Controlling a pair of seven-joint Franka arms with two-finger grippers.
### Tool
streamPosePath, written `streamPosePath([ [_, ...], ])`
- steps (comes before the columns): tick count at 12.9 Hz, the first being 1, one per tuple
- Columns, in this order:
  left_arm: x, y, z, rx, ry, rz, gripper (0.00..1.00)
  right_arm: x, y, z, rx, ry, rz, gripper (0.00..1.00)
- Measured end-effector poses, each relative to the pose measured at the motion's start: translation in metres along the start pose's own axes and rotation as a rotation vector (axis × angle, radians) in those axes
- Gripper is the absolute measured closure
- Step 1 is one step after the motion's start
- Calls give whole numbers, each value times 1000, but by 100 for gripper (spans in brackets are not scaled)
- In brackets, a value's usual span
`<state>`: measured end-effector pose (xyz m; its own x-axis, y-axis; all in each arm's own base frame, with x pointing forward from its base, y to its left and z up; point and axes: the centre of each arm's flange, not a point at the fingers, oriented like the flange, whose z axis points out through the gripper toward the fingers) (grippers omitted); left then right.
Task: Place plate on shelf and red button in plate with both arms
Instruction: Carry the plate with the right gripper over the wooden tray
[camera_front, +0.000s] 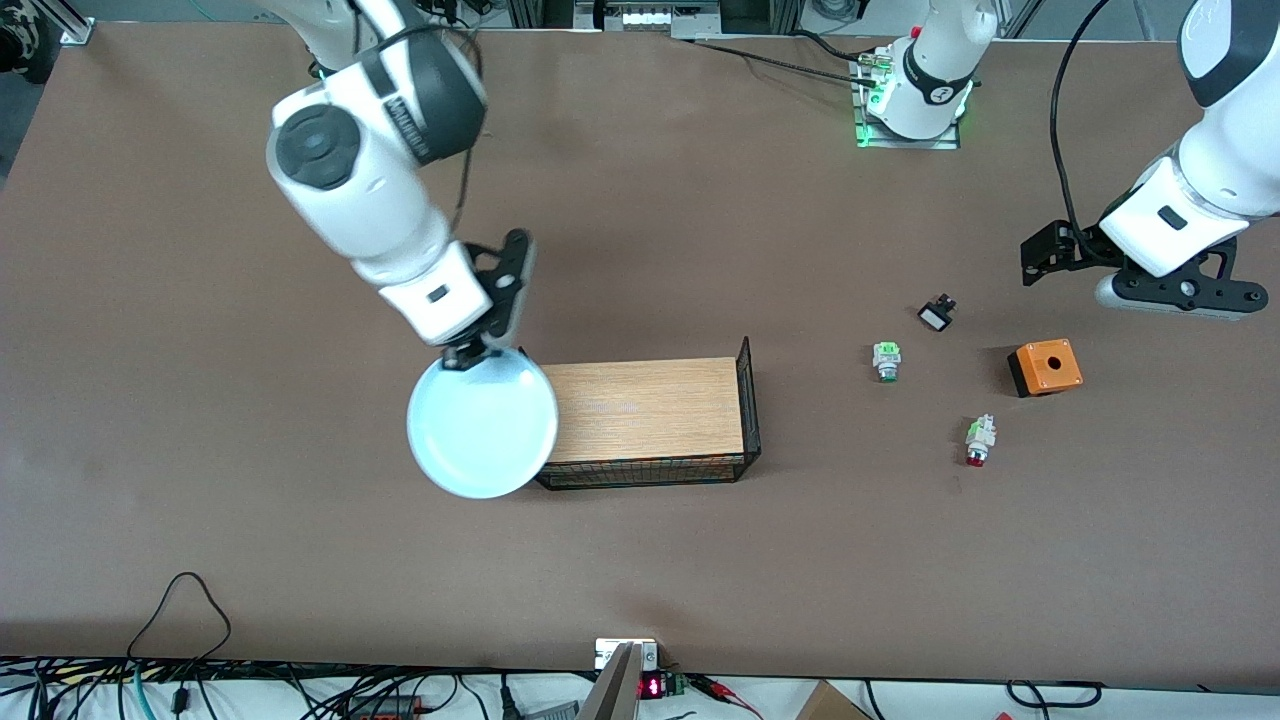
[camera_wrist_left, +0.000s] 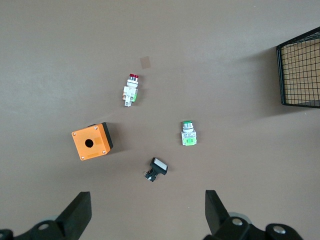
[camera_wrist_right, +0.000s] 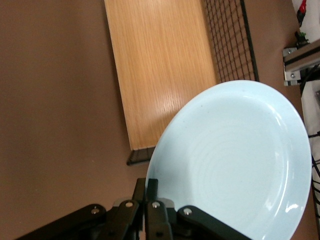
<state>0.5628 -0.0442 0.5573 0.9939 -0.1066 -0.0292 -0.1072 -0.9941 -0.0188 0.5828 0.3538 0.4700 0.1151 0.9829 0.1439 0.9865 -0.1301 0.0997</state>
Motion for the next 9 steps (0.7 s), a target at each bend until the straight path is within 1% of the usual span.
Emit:
streamPosePath([
  [2,0,0,0,0,0,0,0,36,-31,2,-21,-26,4,97],
  [6,0,1,-1,0,2,2,0,101,-98,10,-102,-89,37,97],
  [8,0,1,-1,0,3,2,0,121,-122,24,-133,-116,53,97],
  [9,0,1,-2,0,3,2,0,128,-129,33,-150,-120,60,97],
])
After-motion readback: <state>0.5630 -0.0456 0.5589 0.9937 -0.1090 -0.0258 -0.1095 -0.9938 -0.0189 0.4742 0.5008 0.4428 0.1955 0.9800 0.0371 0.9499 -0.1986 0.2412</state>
